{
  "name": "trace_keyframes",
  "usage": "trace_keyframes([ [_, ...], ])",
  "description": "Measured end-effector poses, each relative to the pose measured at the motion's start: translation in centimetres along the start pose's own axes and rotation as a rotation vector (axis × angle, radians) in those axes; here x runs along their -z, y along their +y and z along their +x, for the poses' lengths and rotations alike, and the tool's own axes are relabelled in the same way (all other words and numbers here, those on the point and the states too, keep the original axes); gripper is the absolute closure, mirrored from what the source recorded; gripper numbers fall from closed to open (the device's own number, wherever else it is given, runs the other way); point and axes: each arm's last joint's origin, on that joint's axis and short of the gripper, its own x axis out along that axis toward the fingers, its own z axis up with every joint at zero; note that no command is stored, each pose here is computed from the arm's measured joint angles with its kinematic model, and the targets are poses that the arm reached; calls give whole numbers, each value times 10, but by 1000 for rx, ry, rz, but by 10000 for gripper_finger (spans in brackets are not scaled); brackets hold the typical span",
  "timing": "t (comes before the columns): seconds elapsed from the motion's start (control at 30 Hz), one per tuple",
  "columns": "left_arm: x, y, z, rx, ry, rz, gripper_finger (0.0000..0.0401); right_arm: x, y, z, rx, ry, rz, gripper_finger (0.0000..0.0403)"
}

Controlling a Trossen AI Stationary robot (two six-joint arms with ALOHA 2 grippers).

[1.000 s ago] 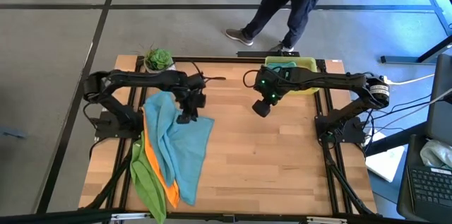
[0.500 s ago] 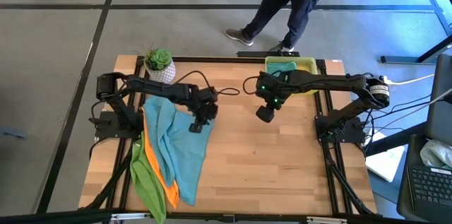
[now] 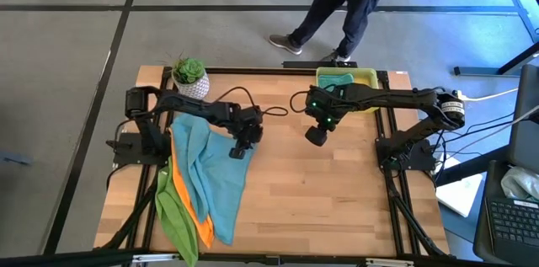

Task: Fold microfiber towels
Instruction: Fold the right blue microfiber towel

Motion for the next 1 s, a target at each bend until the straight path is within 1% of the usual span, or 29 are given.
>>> trace_keyframes([
  [0.17, 0, 1, 2, -20, 4, -15, 296, 2, 0, 0, -1, 17, 3, 187],
  [0.4, -5, 2, -17, -93, -31, 8, 296, 2, 0, -1, -9, 16, -1, 187],
  [0.53, -2, 7, -17, -61, -42, 18, 296, 2, 0, -1, -10, 15, -5, 187],
  [0.63, 1, 9, -12, -50, -18, 34, 296, 2, 0, -1, -10, 14, -6, 187],
  [0.7, 1, 13, -7, -49, -26, 40, 296, 2, 0, -1, -11, 14, -6, 187],
  [0.77, 6, 16, -3, -31, 1, 21, 296, 2, 1, -1, -16, 16, -6, 187],
  [1.0, 9, 18, 1, 20, -8, 7, 296, 3, 1, -1, -20, 23, -4, 187],
])
